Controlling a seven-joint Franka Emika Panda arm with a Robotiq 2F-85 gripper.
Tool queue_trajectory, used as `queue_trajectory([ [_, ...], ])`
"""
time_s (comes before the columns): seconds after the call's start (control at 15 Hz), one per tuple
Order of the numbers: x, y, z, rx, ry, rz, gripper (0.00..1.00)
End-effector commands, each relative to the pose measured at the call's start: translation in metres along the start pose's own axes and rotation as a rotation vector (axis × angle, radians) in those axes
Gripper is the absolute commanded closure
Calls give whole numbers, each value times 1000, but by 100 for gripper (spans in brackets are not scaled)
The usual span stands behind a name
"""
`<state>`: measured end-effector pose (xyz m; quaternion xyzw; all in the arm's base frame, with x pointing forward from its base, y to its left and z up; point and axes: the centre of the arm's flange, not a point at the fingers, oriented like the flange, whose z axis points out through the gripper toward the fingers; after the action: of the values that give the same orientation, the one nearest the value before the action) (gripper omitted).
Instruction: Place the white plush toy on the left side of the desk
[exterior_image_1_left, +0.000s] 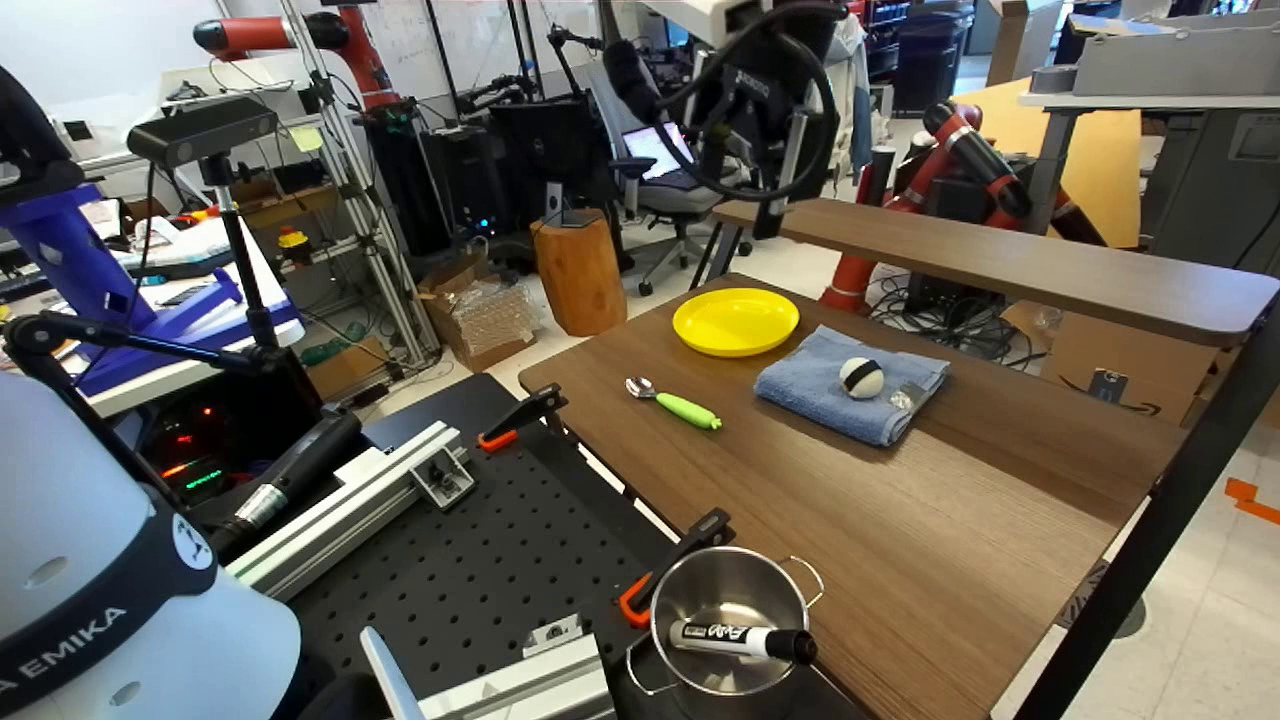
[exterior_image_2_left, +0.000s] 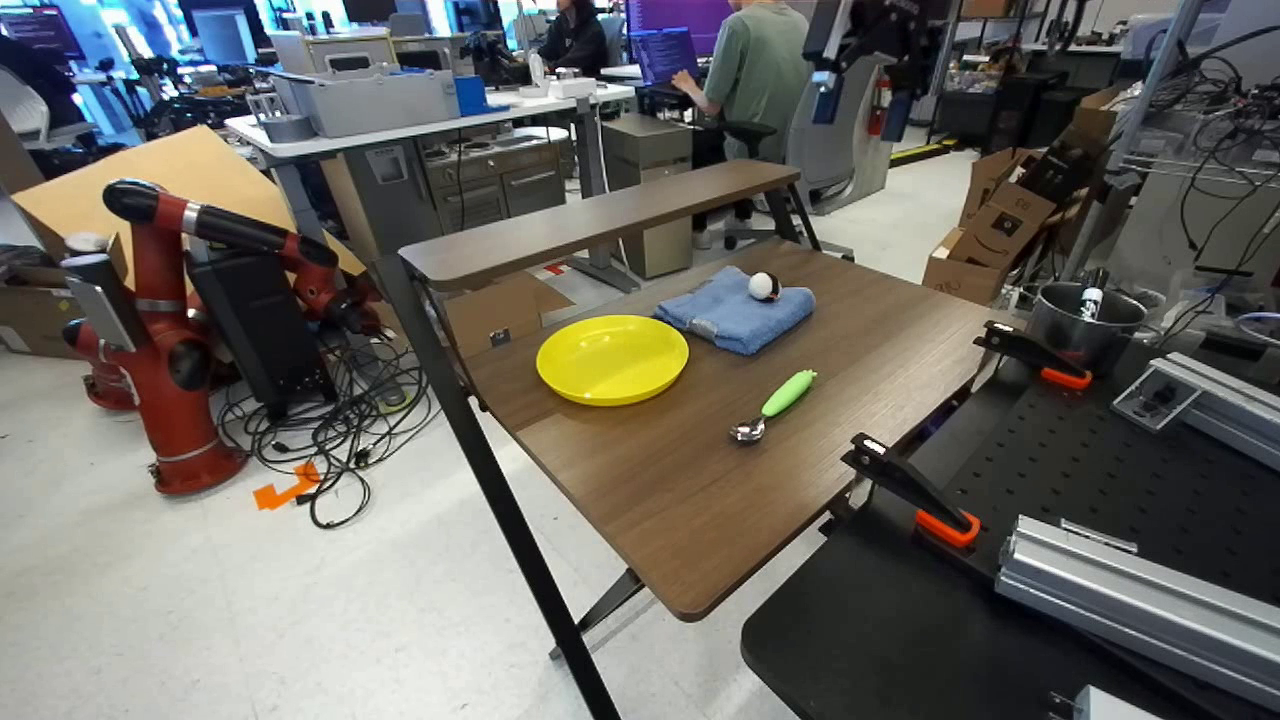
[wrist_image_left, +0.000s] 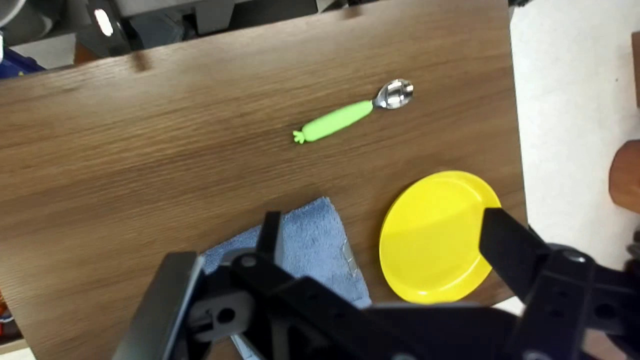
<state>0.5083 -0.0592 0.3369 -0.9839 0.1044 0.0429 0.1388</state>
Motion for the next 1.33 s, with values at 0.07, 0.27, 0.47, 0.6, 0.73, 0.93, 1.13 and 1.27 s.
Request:
queue_trajectory([
  [0.07,69,6,27,17,43,146,0],
  [0.27,97,17,51,4,31,215,0],
  [0.47,118,26,72,-6,32,268,0],
  [0.6,130,32,85,-20,47,295,0],
  [0.73,143,36,96,-34,61,322,0],
  [0.93,159,39,115,-53,83,366,0],
  [1.13,171,41,130,-66,91,401,0],
  [1.27,177,41,139,-73,90,419,0],
])
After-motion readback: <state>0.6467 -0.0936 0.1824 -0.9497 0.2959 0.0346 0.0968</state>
